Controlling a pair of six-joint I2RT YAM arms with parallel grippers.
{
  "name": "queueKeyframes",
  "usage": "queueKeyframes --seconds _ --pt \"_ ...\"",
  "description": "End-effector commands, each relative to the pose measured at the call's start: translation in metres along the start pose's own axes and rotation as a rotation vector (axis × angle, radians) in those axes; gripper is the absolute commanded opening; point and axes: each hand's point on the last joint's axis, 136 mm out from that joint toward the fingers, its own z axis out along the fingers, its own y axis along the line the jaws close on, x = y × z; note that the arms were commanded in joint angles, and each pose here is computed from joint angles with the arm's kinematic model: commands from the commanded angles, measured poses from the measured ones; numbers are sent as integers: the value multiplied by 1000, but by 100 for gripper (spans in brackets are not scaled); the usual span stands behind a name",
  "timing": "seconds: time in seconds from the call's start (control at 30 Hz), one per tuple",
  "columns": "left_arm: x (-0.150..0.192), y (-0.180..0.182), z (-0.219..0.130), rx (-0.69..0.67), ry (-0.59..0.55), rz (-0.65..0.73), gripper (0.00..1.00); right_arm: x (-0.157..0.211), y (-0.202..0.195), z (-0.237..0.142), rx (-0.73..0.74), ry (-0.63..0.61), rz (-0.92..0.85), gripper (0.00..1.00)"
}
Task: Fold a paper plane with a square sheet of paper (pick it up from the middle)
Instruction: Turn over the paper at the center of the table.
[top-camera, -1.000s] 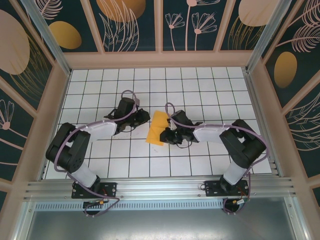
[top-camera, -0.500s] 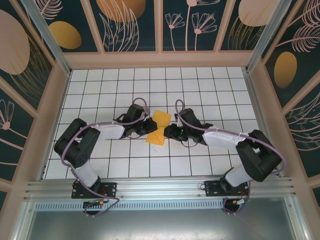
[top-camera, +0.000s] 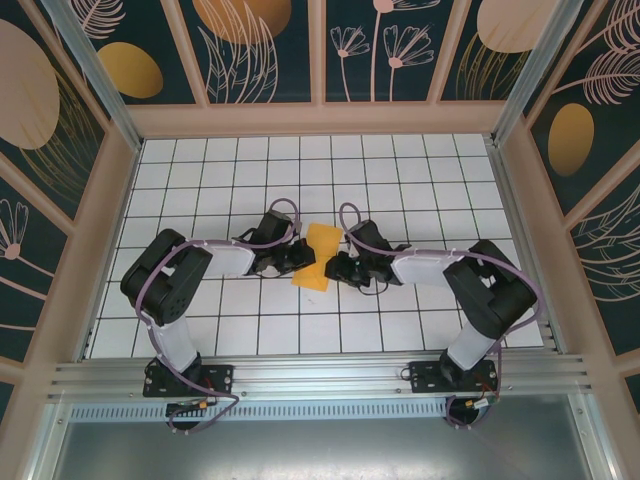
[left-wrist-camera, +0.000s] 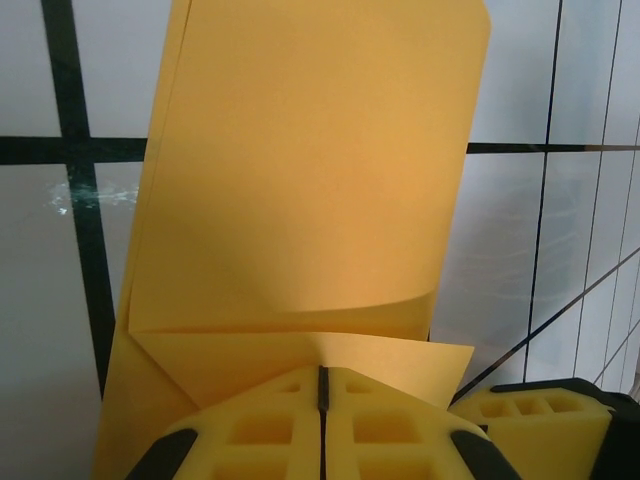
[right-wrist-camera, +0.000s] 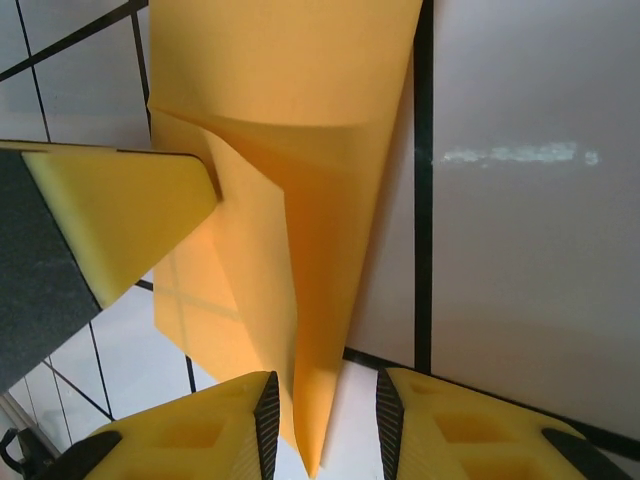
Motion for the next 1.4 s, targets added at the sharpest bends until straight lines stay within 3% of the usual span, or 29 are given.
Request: queueKeyframes --seconds 0.0,0.9,1.2,1.37 --pt "2 3 3 -3 8 19 9 -13 13 3 -29 -25 14 35" --pt "4 8 3 -18 12 5 9 -21 17 12 -91 -39 52 29" --pt "-3 -3 -5 4 -24 7 10 -18 17 16 -114 -29 55 16" --pt "-14 -15 -24 21 -112 5 14 -23 24 2 -106 -57 25 2"
